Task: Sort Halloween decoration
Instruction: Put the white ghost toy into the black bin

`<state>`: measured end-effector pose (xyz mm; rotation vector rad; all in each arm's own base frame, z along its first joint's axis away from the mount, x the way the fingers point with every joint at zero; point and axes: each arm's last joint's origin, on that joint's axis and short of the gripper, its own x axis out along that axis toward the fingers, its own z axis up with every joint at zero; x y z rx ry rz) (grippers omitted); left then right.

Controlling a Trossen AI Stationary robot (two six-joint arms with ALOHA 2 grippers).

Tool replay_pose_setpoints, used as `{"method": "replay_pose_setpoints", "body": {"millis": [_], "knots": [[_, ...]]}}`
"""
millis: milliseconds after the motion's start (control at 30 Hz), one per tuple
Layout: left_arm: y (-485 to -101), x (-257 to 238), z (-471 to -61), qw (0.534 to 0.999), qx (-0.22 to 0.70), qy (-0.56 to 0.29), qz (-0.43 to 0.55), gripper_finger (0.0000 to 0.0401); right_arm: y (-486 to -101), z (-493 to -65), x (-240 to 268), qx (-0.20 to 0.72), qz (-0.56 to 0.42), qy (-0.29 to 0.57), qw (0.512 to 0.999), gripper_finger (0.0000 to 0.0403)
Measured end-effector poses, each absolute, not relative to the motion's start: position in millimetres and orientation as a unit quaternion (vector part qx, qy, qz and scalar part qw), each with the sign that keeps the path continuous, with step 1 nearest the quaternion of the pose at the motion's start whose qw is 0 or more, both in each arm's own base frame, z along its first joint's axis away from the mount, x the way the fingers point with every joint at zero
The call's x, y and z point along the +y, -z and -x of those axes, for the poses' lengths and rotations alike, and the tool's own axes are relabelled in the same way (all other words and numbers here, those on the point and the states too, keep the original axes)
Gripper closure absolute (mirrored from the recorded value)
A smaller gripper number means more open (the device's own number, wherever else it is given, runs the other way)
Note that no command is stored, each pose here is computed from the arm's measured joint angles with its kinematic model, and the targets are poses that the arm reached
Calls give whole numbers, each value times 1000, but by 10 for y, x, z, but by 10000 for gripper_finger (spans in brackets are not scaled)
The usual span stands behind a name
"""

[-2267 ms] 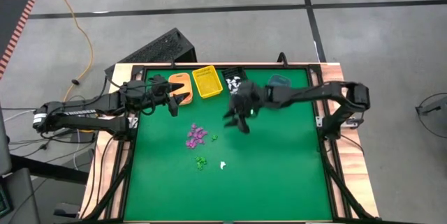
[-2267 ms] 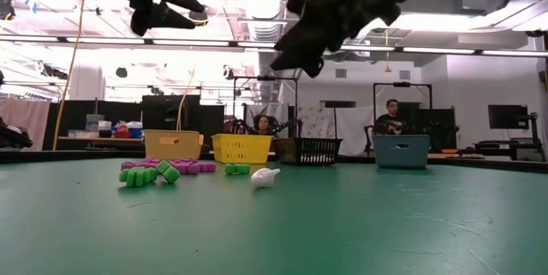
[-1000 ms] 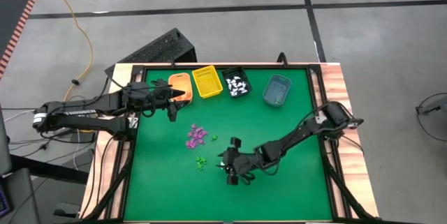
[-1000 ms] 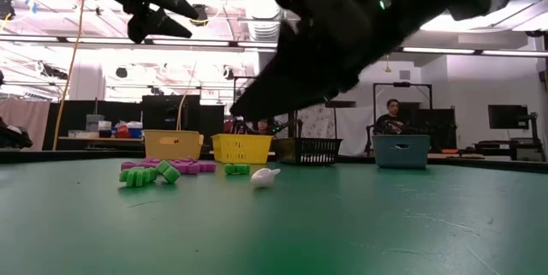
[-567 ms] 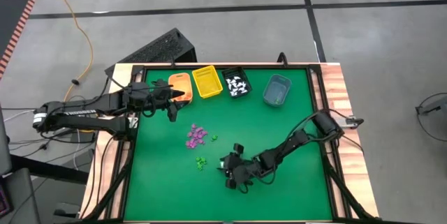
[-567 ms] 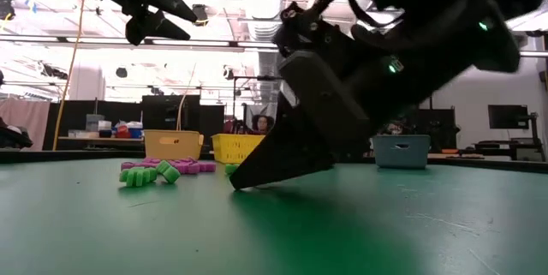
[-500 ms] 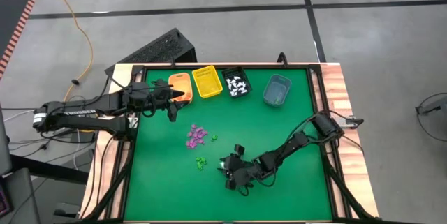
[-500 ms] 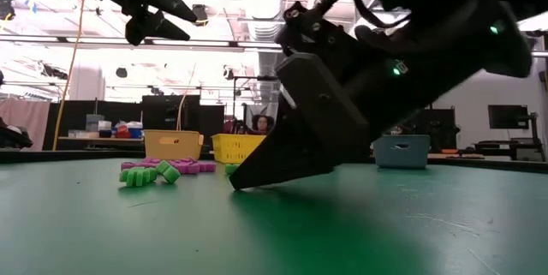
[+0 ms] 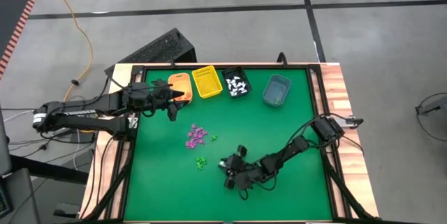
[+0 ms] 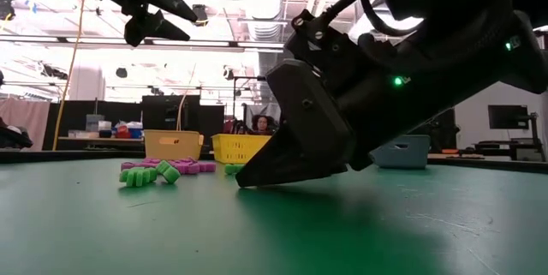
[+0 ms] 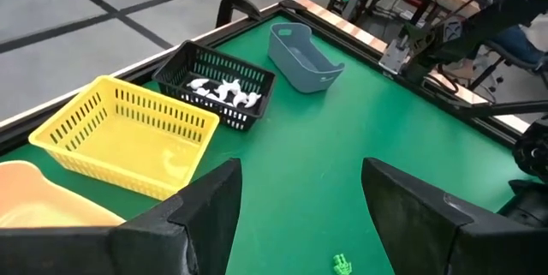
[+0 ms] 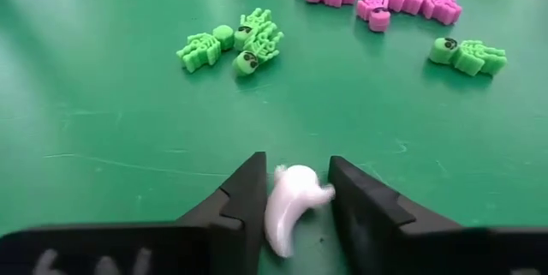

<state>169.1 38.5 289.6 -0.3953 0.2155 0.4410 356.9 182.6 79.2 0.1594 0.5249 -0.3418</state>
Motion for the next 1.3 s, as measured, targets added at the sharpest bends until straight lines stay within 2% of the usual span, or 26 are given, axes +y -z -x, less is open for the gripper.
{"method": "replay_pose_setpoints", "body": {"millis": [300, 500, 833, 933, 1300], "knots": [[-2896, 370, -1694, 951, 107, -213, 195, 170, -775, -3562, 1823, 263, -79, 166, 947, 343], [-2896, 333, -1702, 954, 109, -202, 195, 170, -791, -3569, 1828, 253, -107, 168, 947, 375], [-2908, 275, -1716, 951, 100, -188, 223, 170, -978, -3668, 1827, 211, -143, 163, 953, 377], [-2907, 269, -1716, 950, 100, -187, 228, 170, -1077, -3699, 1747, 212, -124, 159, 956, 377], [-3000, 275, -1736, 958, 53, -179, 218, 170, -1657, -3828, 1038, 206, -43, 219, 953, 376]]}}
